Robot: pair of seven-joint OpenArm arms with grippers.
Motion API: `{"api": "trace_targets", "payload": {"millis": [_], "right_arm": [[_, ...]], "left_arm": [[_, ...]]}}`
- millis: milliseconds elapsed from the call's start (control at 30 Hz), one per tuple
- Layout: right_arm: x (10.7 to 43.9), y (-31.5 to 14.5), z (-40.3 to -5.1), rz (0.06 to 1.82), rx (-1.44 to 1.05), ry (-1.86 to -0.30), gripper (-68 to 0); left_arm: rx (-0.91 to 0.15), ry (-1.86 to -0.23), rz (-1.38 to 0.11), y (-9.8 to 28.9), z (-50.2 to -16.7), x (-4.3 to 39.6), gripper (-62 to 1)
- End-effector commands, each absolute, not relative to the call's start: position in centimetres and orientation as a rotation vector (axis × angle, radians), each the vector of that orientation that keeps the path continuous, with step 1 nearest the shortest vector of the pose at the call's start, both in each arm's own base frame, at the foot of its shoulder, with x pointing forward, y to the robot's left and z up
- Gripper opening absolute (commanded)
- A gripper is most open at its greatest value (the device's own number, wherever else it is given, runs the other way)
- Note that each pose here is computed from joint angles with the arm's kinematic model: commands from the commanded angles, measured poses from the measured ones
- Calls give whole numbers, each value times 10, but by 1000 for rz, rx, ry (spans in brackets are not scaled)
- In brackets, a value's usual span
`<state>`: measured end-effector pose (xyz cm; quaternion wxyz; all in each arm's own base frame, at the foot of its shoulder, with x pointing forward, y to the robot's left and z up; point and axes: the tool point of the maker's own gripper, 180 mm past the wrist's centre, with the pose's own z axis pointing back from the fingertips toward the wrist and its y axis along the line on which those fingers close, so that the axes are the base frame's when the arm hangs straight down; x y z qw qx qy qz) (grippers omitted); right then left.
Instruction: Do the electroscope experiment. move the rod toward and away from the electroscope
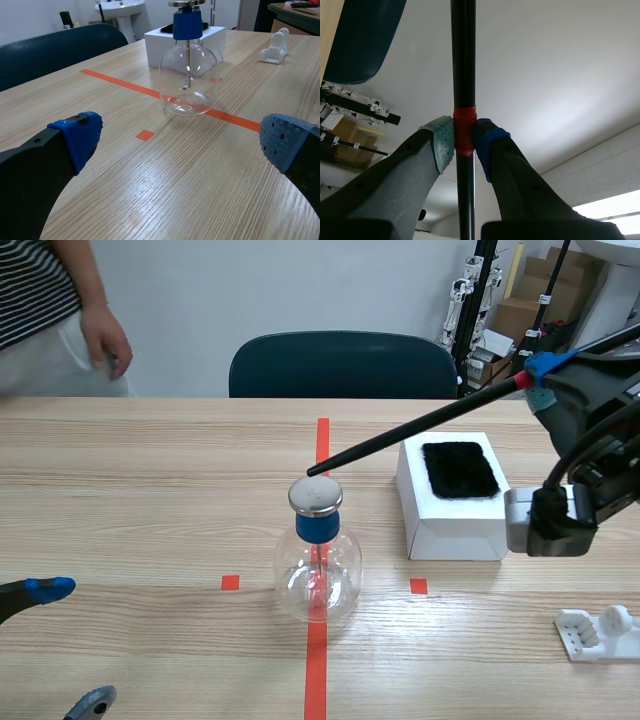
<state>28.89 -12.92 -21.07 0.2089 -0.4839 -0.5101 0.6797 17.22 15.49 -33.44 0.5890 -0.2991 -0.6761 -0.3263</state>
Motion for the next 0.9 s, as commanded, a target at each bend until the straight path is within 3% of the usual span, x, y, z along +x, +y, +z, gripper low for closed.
{"api": "trace_targets", "payload": {"millis": [0, 300, 867], "right_arm": [[293, -130, -197, 1879, -1402, -1442, -676], [292, -129, -196, 1862, -1384, -1462, -676], [279, -131, -151, 1624, -1298, -1657, -676]], "left_arm": [[-718, -1638, -750, 156, -321, 174, 14], [-718, -1638, -750, 156, -321, 174, 14], [-718, -1638, -750, 156, -321, 174, 14]]}}
